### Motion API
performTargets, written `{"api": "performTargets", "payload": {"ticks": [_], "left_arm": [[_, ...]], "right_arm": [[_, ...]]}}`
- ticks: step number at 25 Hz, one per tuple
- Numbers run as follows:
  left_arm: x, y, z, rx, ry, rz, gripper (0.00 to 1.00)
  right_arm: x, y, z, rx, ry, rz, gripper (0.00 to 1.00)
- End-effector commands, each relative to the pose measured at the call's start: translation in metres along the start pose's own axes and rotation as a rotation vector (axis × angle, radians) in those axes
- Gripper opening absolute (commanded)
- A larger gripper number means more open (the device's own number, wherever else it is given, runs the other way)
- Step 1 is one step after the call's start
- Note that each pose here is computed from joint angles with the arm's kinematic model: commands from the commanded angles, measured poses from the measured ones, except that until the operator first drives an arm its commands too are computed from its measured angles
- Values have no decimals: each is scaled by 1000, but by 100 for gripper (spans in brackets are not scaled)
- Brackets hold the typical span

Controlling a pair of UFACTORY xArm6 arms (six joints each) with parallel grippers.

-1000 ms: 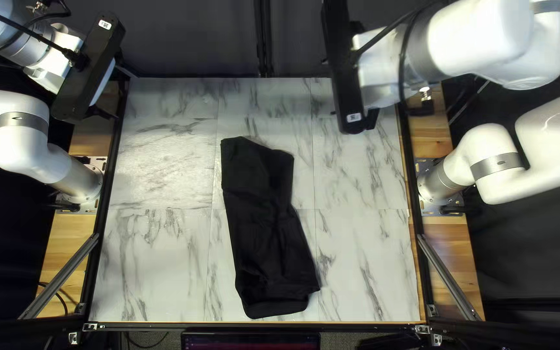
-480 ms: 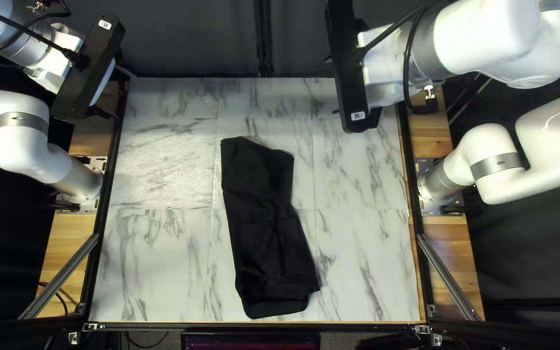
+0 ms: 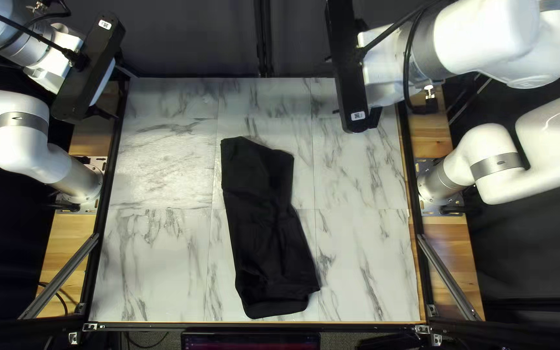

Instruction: Fold t-shirt

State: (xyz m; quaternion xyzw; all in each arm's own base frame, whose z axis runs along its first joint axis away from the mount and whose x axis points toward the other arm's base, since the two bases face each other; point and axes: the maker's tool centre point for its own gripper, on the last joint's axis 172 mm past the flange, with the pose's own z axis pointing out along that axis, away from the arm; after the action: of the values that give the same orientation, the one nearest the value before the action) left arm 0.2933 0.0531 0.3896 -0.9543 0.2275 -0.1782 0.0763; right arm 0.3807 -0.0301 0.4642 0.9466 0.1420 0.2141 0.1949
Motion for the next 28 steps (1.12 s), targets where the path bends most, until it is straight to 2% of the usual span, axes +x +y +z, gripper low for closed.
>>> {"api": "performTargets", "payload": {"ticks": [1, 7, 8, 9, 11, 12, 18, 23, 28], "left_arm": [[25, -3, 76, -53, 5, 41, 100], [57, 14, 200, -88, -20, 37, 100], [65, 20, 224, -83, -30, 31, 100], [68, 22, 231, -81, -34, 29, 100], [81, 36, 260, -56, -58, 20, 100], [87, 44, 271, -29, -81, 15, 100], [104, 72, 298, 101, -186, 3, 100], [100, 84, 328, 152, -246, -7, 100], [71, 85, 334, 184, -299, -42, 100]], "right_arm": [[0, 0, 0, 0, 0, 0, 100], [0, 0, 0, 0, 0, 0, 100], [0, 0, 0, 0, 0, 0, 100], [0, 0, 0, 0, 0, 0, 100], [0, 0, 0, 0, 0, 0, 100], [0, 0, 0, 0, 0, 0, 100], [0, 0, 0, 0, 0, 0, 100], [0, 0, 0, 0, 0, 0, 100], [0, 0, 0, 0, 0, 0, 100]]}}
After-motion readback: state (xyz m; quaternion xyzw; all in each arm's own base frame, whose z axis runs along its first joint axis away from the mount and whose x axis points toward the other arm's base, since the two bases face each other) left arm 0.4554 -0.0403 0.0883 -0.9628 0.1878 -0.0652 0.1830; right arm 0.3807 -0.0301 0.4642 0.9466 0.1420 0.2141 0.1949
